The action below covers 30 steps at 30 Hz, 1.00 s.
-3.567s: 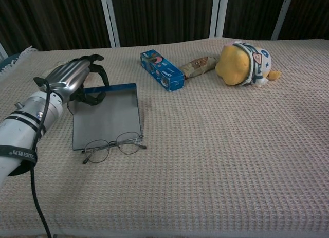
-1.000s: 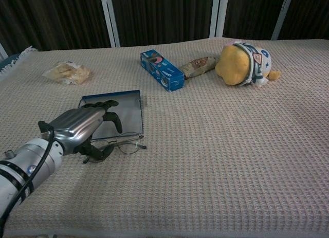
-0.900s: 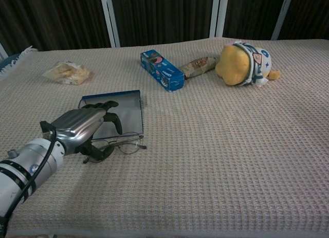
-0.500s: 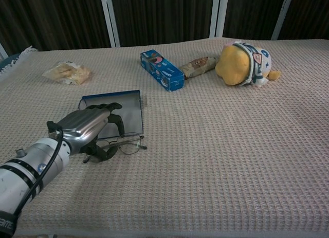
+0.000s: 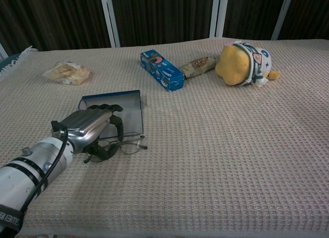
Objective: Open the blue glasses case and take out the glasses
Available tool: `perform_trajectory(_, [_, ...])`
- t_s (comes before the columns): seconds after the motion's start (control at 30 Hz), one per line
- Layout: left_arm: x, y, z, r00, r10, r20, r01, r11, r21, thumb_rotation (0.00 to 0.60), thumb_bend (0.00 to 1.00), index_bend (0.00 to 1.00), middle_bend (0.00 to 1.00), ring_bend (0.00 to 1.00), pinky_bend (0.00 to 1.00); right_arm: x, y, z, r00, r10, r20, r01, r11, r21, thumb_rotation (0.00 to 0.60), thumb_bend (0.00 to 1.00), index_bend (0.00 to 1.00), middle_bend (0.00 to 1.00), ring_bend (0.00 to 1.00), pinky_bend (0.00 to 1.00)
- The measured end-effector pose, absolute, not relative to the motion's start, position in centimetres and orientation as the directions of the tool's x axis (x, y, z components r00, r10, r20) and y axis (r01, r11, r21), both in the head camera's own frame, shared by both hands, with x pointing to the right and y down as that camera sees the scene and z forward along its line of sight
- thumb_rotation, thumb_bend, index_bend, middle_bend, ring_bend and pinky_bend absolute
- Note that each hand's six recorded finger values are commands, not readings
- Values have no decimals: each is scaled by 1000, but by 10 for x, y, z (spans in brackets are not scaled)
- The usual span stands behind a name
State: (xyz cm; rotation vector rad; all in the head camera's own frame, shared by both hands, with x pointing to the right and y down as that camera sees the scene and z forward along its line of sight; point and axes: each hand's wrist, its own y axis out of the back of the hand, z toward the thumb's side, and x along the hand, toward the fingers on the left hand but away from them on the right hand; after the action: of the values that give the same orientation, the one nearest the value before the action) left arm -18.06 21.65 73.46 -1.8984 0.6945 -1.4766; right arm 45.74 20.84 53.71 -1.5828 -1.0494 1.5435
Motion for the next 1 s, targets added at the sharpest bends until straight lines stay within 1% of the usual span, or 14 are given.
perform_trajectory(0.17, [-181, 217, 736, 236, -729, 643, -18, -665, -747, 600, 458, 573, 104, 0, 36, 458, 208, 537, -30, 895, -446, 87, -442, -893, 600, 61, 0, 0, 0, 0])
perform_trajectory(0.53, [-180, 214, 732, 252, -743, 621, -41, -649, -760, 600, 510, 679, 162, 5, 35, 458, 209, 537, -29, 893, -448, 86, -445, -892, 600, 61, 0, 0, 0, 0])
perform_trajectory(0.8, [-176, 216, 725, 286, -749, 598, -61, -637, -769, 600, 513, 687, 168, 11, 35, 457, 209, 538, -25, 893, -449, 84, -445, -891, 600, 60, 0, 0, 0, 0])
perform_trajectory(1.0, [-158, 214, 711, 333, -758, 561, -95, -619, -780, 600, 510, 686, 168, 12, 35, 457, 209, 537, -25, 894, -448, 86, -445, -892, 600, 61, 0, 0, 0, 0])
